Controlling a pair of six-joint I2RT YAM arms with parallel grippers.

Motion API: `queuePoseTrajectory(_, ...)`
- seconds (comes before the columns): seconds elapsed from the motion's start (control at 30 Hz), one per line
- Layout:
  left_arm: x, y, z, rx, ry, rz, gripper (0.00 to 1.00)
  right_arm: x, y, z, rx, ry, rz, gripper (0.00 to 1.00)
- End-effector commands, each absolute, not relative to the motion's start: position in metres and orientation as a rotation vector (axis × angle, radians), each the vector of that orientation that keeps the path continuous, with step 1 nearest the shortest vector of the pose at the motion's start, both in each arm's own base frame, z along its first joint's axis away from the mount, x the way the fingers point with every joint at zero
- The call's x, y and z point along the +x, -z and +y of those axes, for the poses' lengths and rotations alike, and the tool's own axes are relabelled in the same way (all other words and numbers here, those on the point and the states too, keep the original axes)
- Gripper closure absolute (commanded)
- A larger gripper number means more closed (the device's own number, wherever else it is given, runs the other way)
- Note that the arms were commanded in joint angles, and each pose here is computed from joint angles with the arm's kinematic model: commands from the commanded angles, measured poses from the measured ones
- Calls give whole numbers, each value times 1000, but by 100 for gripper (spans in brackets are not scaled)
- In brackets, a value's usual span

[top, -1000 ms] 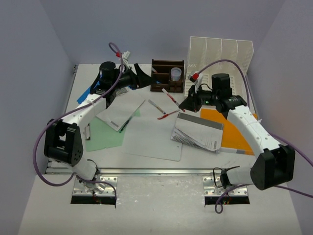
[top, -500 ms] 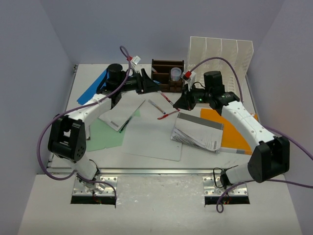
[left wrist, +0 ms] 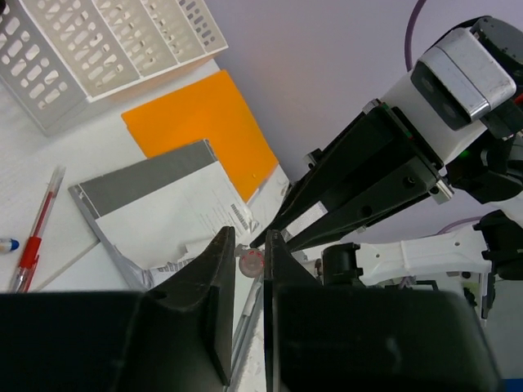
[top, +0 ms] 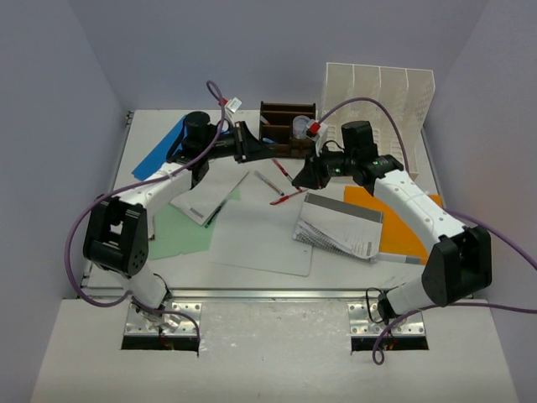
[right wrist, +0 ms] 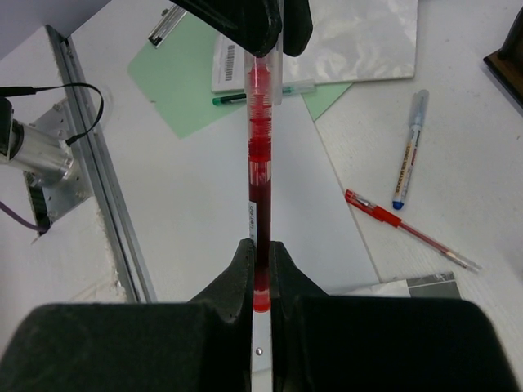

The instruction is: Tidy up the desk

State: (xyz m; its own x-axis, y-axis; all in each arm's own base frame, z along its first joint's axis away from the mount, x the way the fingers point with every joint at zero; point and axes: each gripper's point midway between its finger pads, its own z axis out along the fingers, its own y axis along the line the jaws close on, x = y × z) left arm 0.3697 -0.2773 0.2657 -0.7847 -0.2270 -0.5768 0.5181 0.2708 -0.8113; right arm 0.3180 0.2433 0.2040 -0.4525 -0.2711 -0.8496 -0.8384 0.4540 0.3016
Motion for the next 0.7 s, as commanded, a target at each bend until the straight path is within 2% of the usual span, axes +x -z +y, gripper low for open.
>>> queuePoseTrajectory(0.0, 370, -273, -279, 324, 1571, 1876, 100, 330, -225, 252, -934, -956, 1906, 57)
queuePoseTrajectory(0.07, 381, -277, -273, 342, 1505, 1854, 100, 330, -220, 247, -906, -933, 1946, 13)
queuePoseTrajectory(0.1, 390, -281, -270, 347, 1450, 1844, 100, 330, -218, 245, -896, -918, 1958, 2)
queuePoseTrajectory(0.23, 447, -302, -253, 490, 1044, 1786, 100, 330, -213, 231, -869, -827, 1979, 1)
queuePoseTrajectory(0.37, 514, -325, -216, 385, 631, 1716, 100, 331, -196, 218, -829, -749, 2021, 1)
queuePoseTrajectory(0.53, 554, -352, -206, 366, 478, 1543, 100, 344, -178, 201, -825, -601, 2055, 1)
queuePoseTrajectory(0.67, 588, -337, -209, 341, 452, 1559, 100, 355, -172, 189, -840, -498, 2059, 1)
